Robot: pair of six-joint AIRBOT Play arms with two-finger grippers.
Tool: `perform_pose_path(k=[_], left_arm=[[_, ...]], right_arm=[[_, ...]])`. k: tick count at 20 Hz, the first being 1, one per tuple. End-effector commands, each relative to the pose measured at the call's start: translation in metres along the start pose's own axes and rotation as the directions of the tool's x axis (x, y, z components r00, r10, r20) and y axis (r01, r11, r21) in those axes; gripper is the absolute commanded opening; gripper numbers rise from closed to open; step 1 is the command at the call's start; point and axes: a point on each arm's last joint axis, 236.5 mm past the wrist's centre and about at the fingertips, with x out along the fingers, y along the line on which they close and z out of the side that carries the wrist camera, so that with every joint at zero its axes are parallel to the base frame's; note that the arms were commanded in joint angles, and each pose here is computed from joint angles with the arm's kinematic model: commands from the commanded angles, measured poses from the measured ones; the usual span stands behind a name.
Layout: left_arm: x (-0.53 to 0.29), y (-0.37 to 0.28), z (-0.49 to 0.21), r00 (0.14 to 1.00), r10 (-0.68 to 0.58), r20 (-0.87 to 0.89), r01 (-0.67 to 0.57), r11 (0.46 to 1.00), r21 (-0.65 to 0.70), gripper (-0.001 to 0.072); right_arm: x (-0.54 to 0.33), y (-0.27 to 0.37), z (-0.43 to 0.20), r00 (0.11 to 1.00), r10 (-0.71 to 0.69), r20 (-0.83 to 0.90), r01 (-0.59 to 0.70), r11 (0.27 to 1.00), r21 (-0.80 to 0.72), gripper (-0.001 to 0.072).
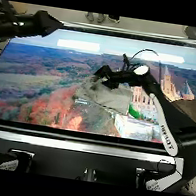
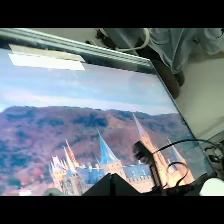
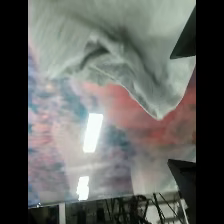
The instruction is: Fold the shirts.
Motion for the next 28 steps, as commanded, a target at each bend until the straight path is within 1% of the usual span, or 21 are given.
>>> perform_pose_path(k=[1,2,4,5,6,7,10,12,14,15,16,17,19,21,23,28], left_arm=[[-0.02,0.013,-0.004,0.995,0.097,-0.023,-0.095,0.991,0.099,0.003],[-0.018,0.024,-0.011,0.99,0.132,-0.044,-0.127,0.987,0.103,0.003],[-0.015,0.041,-0.024,0.98,0.182,-0.085,-0.171,0.979,0.114,0.003],[-0.013,0.046,-0.031,0.977,0.189,-0.102,-0.178,0.978,0.108,0.003],[-0.012,0.049,-0.036,0.974,0.191,-0.118,-0.179,0.978,0.103,0.003],[-0.011,0.05,-0.042,0.972,0.191,-0.136,-0.179,0.979,0.099,0.003],[-0.011,0.05,-0.051,0.967,0.189,-0.172,-0.177,0.981,0.082,0.003],[-0.011,0.05,-0.051,0.967,0.189,-0.171,-0.179,0.981,0.074,0.003],[-0.011,0.05,-0.051,0.967,0.189,-0.171,-0.181,0.981,0.064,0.003],[-0.011,0.05,-0.051,0.967,0.189,-0.171,-0.181,0.981,0.064,0.003],[-0.011,0.05,-0.051,0.967,0.19,-0.17,-0.181,0.981,0.065,0.003],[-0.011,0.051,-0.051,0.967,0.192,-0.17,-0.183,0.981,0.065,0.003],[-0.012,0.055,-0.051,0.964,0.207,-0.17,-0.196,0.978,0.076,0.003],[-0.012,0.059,-0.051,0.96,0.223,-0.171,-0.211,0.974,0.087,0.003],[-0.01,0.062,-0.052,0.958,0.227,-0.174,-0.214,0.973,0.09,0.003],[-0.006,0.066,-0.055,0.955,0.23,-0.186,-0.217,0.972,0.085,0.003]], right_arm=[[-0.076,-0.058,0.015,0.977,-0.213,0.001,0.213,0.976,-0.042,0.069],[-0.108,-0.09,0.015,0.943,-0.333,-0.015,0.332,0.942,-0.041,0.0679],[-0.163,-0.162,-0.004,0.825,-0.553,-0.119,0.558,0.829,0.013,0.0673],[-0.171,-0.184,-0.02,0.79,-0.587,-0.177,0.601,0.798,0.039,0.0673],[-0.165,-0.197,-0.036,0.784,-0.581,-0.221,0.605,0.793,0.062,0.0673],[-0.15,-0.205,-0.049,0.796,-0.556,-0.24,0.587,0.806,0.081,0.0673],[-0.095,-0.2,-0.061,0.878,-0.429,-0.211,0.462,0.876,0.138,0.0671],[-0.069,-0.199,-0.056,0.895,-0.408,-0.179,0.435,0.888,0.15,0.0666],[-0.049,-0.195,-0.048,0.916,-0.375,-0.139,0.396,0.9,0.18,0.0579],[-0.044,-0.187,-0.041,0.934,-0.341,-0.109,0.356,0.916,0.182,0.0339],[-0.048,-0.179,-0.031,0.945,-0.318,-0.077,0.327,0.928,0.177,0.0017],[-0.058,-0.168,-0.015,0.954,-0.298,-0.038,0.301,0.941,0.156,0.0015],[-0.108,-0.139,0.029,0.96,-0.272,0.068,0.268,0.961,0.063,0.0014],[-0.186,-0.125,0.072,0.936,-0.292,0.194,0.29,0.956,0.042,0.0014],[-0.27,-0.137,0.093,0.886,-0.363,0.289,0.341,0.932,0.126,0.0014],[-0.414,-0.162,0.074,0.802,-0.443,0.4,0.336,0.889,0.312,0.0014]])
